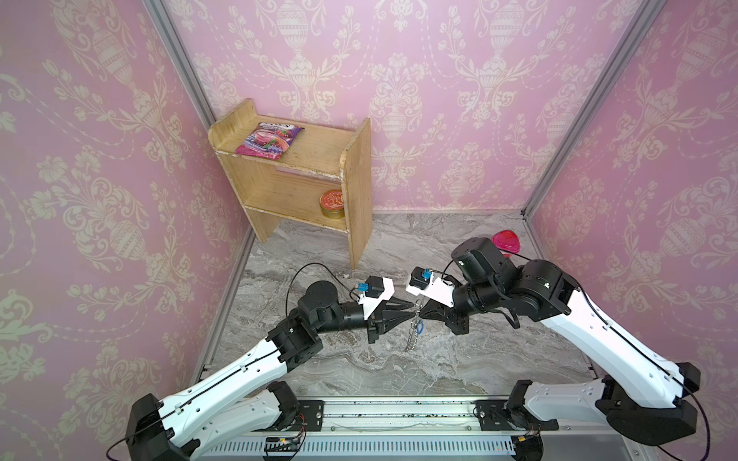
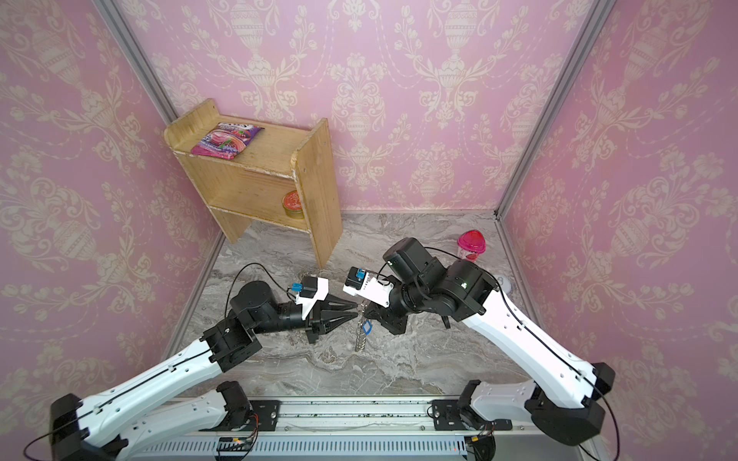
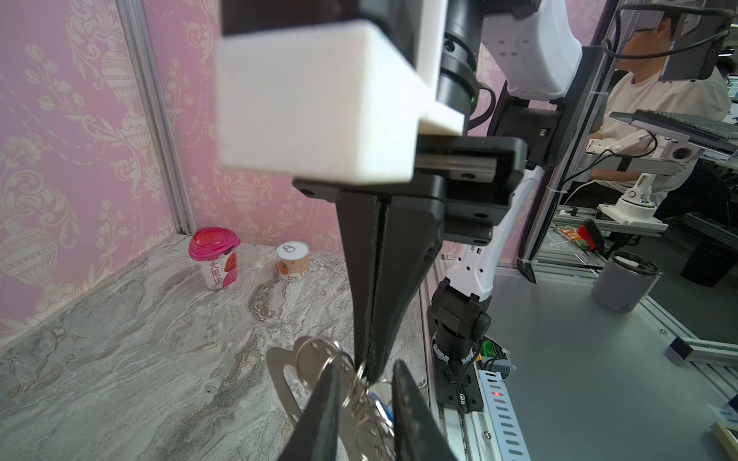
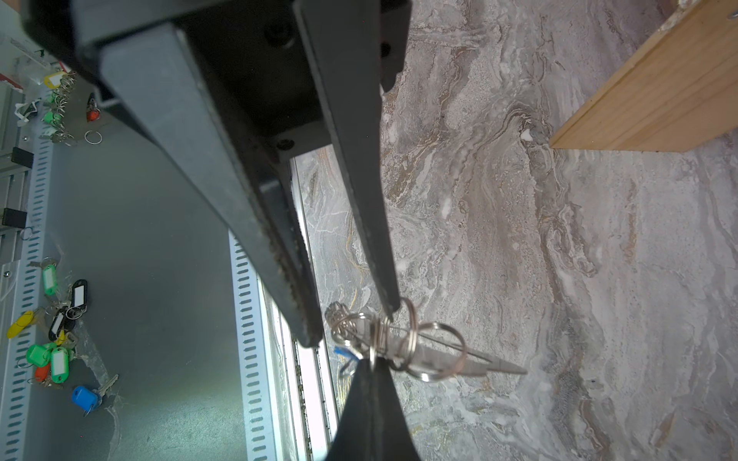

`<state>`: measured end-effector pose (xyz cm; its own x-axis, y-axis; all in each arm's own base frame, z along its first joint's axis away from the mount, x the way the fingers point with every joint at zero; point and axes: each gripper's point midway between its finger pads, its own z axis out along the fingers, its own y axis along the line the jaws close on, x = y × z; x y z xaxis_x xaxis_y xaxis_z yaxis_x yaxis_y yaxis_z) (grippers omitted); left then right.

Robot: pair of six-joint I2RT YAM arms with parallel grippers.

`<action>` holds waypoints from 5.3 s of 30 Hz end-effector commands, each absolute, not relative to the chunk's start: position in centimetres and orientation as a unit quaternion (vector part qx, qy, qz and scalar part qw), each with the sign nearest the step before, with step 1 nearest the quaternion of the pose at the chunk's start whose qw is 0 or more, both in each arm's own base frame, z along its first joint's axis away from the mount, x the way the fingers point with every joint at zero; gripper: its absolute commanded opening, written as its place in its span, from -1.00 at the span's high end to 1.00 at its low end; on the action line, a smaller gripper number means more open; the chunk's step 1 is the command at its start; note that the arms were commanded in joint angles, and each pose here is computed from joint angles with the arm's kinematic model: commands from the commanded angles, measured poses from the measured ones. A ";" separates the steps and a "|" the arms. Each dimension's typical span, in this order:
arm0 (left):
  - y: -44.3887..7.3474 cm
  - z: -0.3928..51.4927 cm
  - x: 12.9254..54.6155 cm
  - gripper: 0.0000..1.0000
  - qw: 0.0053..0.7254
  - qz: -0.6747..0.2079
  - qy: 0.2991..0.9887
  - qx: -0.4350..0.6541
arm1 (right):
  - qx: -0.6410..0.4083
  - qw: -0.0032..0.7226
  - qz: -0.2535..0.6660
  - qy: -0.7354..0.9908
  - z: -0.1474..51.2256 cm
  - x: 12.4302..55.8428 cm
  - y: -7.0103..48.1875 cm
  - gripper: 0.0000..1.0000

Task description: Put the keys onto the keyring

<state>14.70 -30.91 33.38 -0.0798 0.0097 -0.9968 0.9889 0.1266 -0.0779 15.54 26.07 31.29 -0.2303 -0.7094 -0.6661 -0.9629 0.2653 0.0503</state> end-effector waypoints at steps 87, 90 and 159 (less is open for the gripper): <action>-29.9 38.1 15.4 1.00 0.620 -0.511 0.466 0.371 | -0.517 0.395 0.299 0.698 35.3 15.5 27.0 0.83; -29.8 38.1 15.4 1.00 0.621 -0.510 0.467 0.369 | -0.518 0.397 0.302 0.695 35.5 15.4 27.0 0.98; -29.3 39.1 14.2 1.00 0.627 -0.543 0.425 0.364 | -0.484 0.409 0.376 0.676 36.8 15.7 27.4 0.61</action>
